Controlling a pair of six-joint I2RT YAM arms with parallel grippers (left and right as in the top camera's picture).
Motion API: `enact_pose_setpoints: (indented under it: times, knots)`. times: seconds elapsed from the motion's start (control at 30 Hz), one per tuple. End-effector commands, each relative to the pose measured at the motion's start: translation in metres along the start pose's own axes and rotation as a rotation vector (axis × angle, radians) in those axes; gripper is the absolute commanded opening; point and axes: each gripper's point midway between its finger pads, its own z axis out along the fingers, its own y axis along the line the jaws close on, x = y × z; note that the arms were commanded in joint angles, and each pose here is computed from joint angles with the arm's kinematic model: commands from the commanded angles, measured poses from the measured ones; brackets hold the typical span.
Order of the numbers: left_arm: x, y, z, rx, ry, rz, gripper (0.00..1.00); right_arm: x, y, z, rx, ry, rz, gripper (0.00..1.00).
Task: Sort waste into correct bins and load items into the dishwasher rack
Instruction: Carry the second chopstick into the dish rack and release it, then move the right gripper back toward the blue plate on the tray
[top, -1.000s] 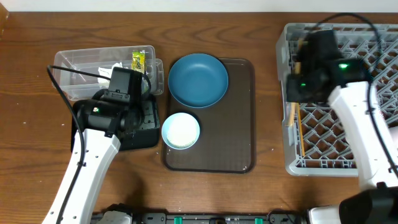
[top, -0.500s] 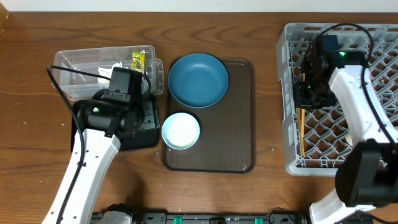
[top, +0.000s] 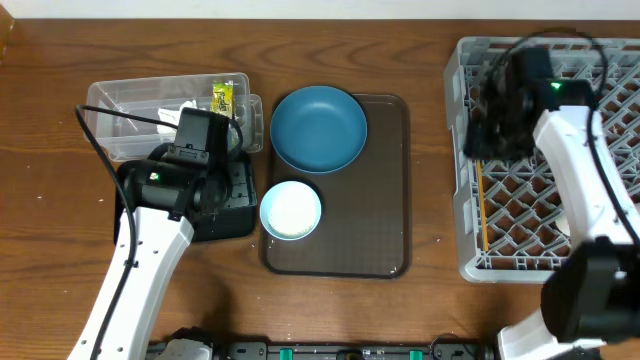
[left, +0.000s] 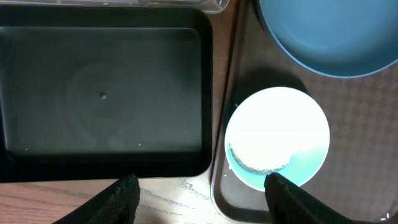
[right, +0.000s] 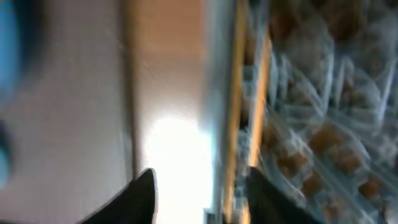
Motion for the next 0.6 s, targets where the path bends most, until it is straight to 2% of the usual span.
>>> enact_pose_setpoints:
  times: [0.0,0.23,0.4,0.57]
  knots:
    - [-0.002,0.002,-0.002,-0.007,-0.008,0.006,0.68,-0.032,0.059,-0.037,-0.187,-0.181,-0.111,0.54]
    - [-0.002,0.002,-0.002,-0.007,-0.007,0.007,0.68,-0.055,0.132,-0.011,-0.236,-0.272,-0.255,0.59]
    - [-0.002,0.002,-0.002,-0.007,-0.007,0.007,0.68,-0.05,0.158,0.041,-0.184,-0.221,-0.242,0.63]
    - [-0.002,0.002,-0.002,-0.007,-0.007,0.007,0.68,-0.039,0.174,0.097,-0.18,-0.144,-0.216,0.63]
